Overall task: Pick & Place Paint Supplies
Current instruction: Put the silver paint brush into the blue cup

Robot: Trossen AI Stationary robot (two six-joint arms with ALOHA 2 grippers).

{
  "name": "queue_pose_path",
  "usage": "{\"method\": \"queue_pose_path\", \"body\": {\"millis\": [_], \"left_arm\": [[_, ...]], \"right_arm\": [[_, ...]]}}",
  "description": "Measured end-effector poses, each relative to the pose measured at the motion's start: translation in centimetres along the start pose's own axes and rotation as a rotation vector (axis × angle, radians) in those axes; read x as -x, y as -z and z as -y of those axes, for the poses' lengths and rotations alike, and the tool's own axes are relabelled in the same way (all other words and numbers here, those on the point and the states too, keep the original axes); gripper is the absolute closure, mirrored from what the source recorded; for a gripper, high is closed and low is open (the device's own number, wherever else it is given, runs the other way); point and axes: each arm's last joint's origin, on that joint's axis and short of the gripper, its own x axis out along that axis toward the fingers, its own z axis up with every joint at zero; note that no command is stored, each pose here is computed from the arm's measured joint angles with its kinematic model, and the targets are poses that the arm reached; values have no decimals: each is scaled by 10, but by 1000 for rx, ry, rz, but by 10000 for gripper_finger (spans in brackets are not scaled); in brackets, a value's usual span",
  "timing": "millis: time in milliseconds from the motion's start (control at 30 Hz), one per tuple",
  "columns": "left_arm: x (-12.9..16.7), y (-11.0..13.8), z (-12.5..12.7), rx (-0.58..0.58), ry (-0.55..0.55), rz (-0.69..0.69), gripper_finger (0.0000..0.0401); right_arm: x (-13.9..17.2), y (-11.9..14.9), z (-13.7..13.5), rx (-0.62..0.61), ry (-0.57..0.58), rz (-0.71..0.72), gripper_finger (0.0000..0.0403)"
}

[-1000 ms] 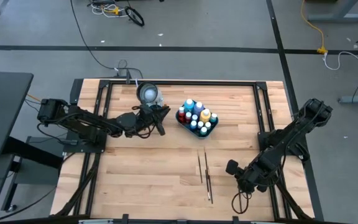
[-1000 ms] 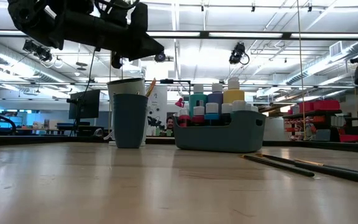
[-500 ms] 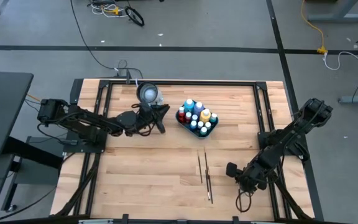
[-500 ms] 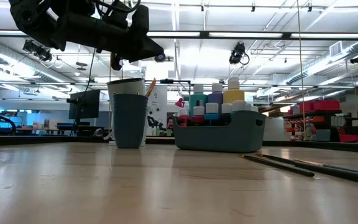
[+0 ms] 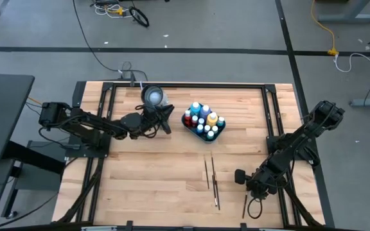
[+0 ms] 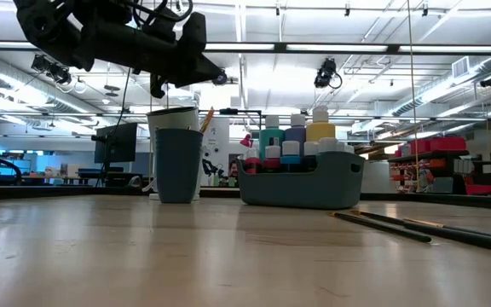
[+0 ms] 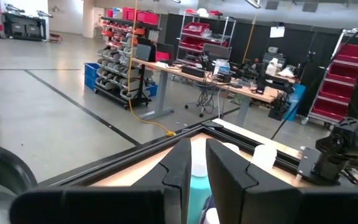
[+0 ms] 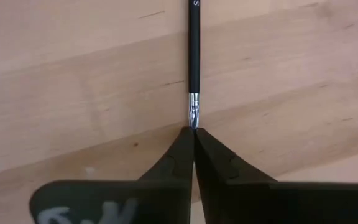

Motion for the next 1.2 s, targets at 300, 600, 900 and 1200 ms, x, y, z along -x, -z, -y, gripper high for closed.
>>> {"method": "queue_pose_path", "body": {"millis": [300, 600, 900, 1200], "left_arm": [[0, -1, 2, 12, 71, 0, 346], [2, -3, 11, -85, 392, -1, 346], [-6, 1, 14, 132, 628, -255, 336], [-4, 12, 15, 481, 618, -586, 225]], "right_arm": [[11, -16, 15, -63, 12, 5, 402], [38, -38, 51, -43, 126, 23, 403], [70, -31, 109, 226, 525, -235, 403], [75, -9, 162, 506, 724, -369, 403]]}}
